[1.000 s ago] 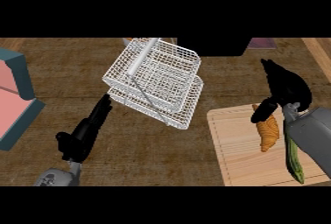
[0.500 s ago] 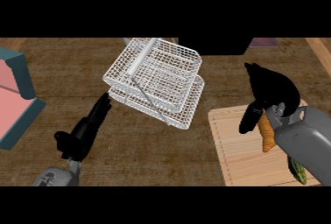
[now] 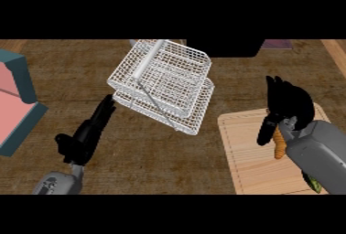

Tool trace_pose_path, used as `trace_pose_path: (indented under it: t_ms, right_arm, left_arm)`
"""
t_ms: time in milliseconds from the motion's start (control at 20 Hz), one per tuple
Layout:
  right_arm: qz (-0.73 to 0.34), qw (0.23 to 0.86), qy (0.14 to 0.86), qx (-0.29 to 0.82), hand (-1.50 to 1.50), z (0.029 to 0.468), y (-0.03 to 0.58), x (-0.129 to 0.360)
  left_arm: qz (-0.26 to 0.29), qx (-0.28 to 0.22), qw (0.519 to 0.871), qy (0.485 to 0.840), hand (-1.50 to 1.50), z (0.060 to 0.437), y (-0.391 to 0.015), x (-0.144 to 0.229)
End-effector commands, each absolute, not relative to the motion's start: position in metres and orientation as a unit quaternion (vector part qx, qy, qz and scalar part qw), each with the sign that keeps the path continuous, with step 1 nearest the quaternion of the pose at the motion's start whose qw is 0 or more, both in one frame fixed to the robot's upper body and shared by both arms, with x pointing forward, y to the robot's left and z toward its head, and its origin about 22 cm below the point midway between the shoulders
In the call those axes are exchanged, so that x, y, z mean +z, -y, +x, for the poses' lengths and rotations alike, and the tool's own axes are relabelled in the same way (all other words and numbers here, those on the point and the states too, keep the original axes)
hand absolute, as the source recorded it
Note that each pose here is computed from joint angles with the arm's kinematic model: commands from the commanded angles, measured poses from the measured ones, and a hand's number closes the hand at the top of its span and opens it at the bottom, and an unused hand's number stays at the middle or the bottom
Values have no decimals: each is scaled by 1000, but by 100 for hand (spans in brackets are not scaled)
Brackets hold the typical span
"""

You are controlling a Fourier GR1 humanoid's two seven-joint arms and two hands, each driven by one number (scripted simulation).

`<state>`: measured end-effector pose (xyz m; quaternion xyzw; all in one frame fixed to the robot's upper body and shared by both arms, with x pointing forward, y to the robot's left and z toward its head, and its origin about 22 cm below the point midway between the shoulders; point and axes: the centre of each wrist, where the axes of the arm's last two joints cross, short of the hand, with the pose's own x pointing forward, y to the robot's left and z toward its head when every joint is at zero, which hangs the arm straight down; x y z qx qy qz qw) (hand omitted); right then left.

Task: Pick the croissant from the cutting board and place it in the tiered basket

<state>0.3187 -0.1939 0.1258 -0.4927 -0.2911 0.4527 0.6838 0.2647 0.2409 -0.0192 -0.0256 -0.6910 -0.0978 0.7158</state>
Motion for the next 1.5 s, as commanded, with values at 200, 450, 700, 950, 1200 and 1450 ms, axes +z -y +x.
trace_pose_path:
  t_ms: [200,450,700,950,1200,1450]
  right_arm:
    - [-521,723,203,406,-150,315,225,114]
    - [-531,726,194,391,-150,306,226,77]
    - [-527,736,172,389,-150,303,231,65]
    - [-516,740,179,394,-150,289,244,65]
    - [-514,746,173,386,-150,299,239,68]
    - [-510,746,184,388,-150,283,249,47]
  left_arm:
    - [-29,-102,720,686,0,268,-236,-23]
    - [-30,-106,717,688,0,251,-233,-22]
    - [-32,-97,714,692,0,269,-234,-18]
    - [-28,-102,711,695,0,261,-233,-20]
    - [-30,-101,710,696,0,273,-245,-16]
    - [-33,-97,718,688,0,254,-237,-37]
